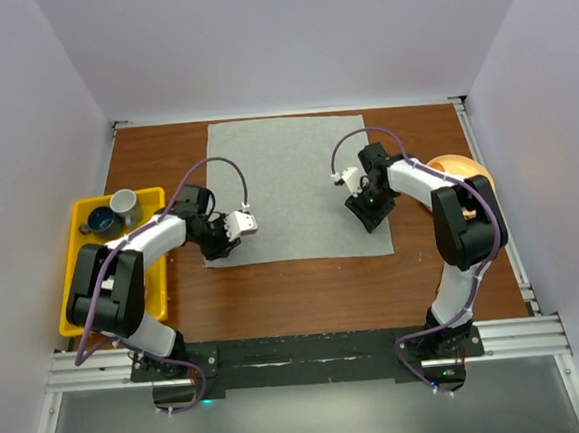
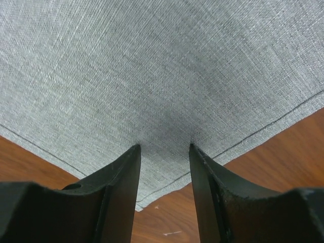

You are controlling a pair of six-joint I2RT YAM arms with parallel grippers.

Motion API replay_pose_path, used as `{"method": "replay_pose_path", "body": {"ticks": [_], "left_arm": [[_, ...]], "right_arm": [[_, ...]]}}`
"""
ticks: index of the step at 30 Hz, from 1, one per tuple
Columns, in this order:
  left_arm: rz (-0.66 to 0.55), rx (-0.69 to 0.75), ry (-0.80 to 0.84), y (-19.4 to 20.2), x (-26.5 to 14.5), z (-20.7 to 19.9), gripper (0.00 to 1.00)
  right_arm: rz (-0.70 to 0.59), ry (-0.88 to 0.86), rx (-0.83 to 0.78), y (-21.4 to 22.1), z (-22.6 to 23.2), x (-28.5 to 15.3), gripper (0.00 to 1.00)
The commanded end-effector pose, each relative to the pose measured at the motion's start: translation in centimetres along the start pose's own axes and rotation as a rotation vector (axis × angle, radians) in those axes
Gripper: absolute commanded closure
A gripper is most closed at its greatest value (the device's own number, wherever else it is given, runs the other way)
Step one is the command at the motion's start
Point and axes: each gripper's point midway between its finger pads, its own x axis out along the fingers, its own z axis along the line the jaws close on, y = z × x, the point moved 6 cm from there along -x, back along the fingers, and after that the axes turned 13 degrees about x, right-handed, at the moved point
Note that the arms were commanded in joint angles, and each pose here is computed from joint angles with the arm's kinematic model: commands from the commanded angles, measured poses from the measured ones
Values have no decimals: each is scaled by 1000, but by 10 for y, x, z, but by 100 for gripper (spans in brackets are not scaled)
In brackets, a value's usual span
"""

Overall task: Fold the napkin into a case and place the utensils inside
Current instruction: Pick up the flattened napkin from the center of the board.

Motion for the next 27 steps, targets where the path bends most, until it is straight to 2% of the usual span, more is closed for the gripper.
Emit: {"method": "replay_pose_path", "body": {"ticks": [1,7,10,13,16,17,19,20,22,23,24,25,27], "left_arm": [[92,44,99,12,0,-34,62],[75,95,214,4,-17,-72,62],[52,137,336,-5,-33,-98,61],[-42,142,343,-29,-49,-95,59],[-142,100,182,-60,-66,-59,50],[-190,78,88,-70,-80,-35,43],[-292,2,-64,-83,-100,2,37],[-374,-30,-159,-90,-125,29,30],[-464,-96,-287,-103,-150,63,23],[-495,-100,-363,-112,-169,81,0],[-510,-138,-417,-116,-175,94,0],[-544,-210,-490,-124,-186,109,0],[-563,-267,-521,-130,-194,126,0]], "right_arm": [[94,-12,-47,37,9,1,53],[125,-58,-79,71,24,-23,51],[118,-128,-98,76,35,-45,49],[36,-154,-115,58,40,-78,44],[-116,-144,-87,22,37,-109,43],[-163,-144,-51,11,36,-118,42],[-322,-144,-2,-23,27,-144,37],[-382,-142,60,-35,23,-155,35],[-578,-101,111,-70,4,-191,27],[-639,-84,173,-80,-1,-203,22],[-762,-49,183,-99,-9,-224,14],[-808,-29,205,-106,-14,-233,5],[-880,-17,193,-119,-17,-246,5]]}}
